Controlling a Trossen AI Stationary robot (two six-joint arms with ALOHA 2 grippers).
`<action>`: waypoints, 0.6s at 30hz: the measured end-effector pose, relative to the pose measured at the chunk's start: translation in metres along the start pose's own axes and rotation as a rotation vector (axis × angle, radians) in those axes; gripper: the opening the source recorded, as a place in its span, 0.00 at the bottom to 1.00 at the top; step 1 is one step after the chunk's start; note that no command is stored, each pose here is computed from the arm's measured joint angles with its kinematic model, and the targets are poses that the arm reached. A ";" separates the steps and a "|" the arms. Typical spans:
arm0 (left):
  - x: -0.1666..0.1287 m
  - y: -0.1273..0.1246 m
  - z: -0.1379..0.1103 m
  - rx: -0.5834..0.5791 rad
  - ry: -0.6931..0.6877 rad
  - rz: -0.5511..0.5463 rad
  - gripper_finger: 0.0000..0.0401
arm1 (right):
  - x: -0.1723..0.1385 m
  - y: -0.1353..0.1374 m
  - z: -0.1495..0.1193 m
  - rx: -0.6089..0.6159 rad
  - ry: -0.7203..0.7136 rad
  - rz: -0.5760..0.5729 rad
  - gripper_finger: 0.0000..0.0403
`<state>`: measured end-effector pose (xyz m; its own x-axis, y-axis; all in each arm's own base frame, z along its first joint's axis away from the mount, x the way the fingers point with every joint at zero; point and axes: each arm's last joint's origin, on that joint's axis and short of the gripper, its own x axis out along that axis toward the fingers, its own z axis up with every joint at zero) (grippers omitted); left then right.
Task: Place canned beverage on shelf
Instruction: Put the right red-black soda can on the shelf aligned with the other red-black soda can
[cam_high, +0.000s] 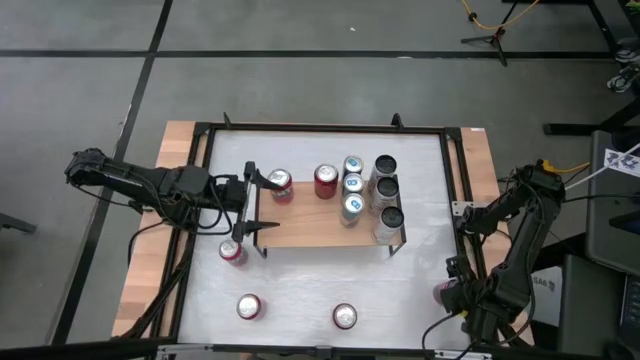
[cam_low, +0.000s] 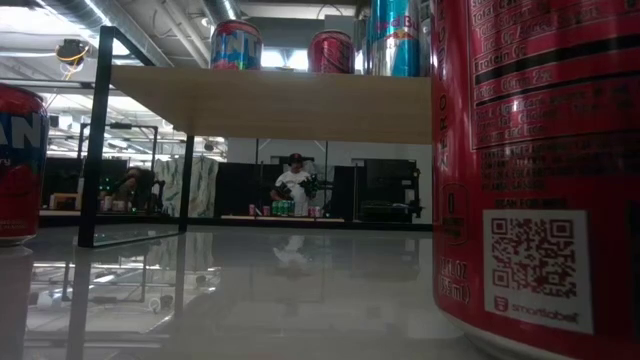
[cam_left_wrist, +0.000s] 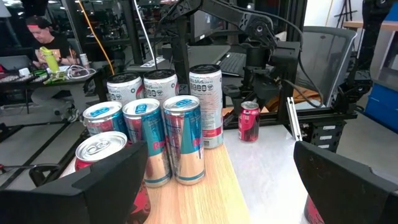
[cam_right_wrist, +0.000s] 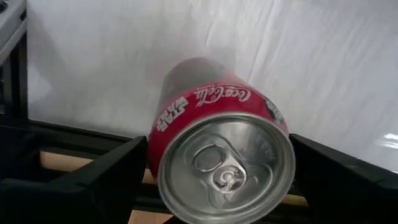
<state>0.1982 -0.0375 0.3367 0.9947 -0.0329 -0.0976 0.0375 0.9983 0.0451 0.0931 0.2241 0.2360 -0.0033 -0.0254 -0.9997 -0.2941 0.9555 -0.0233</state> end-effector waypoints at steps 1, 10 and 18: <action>0.000 0.000 0.000 0.000 0.000 0.000 0.99 | 0.001 0.000 0.000 0.002 0.001 -0.001 0.92; 0.000 0.000 0.000 0.000 0.000 0.000 0.99 | 0.008 0.003 0.003 0.004 -0.034 0.039 0.85; 0.000 0.000 -0.001 0.003 0.015 -0.001 0.99 | 0.007 0.006 0.005 0.076 -0.060 0.072 0.71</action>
<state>0.1981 -0.0375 0.3352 0.9931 -0.0330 -0.1125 0.0385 0.9981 0.0477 0.0961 0.2309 0.2286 0.0366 0.0596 -0.9976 -0.2219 0.9738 0.0501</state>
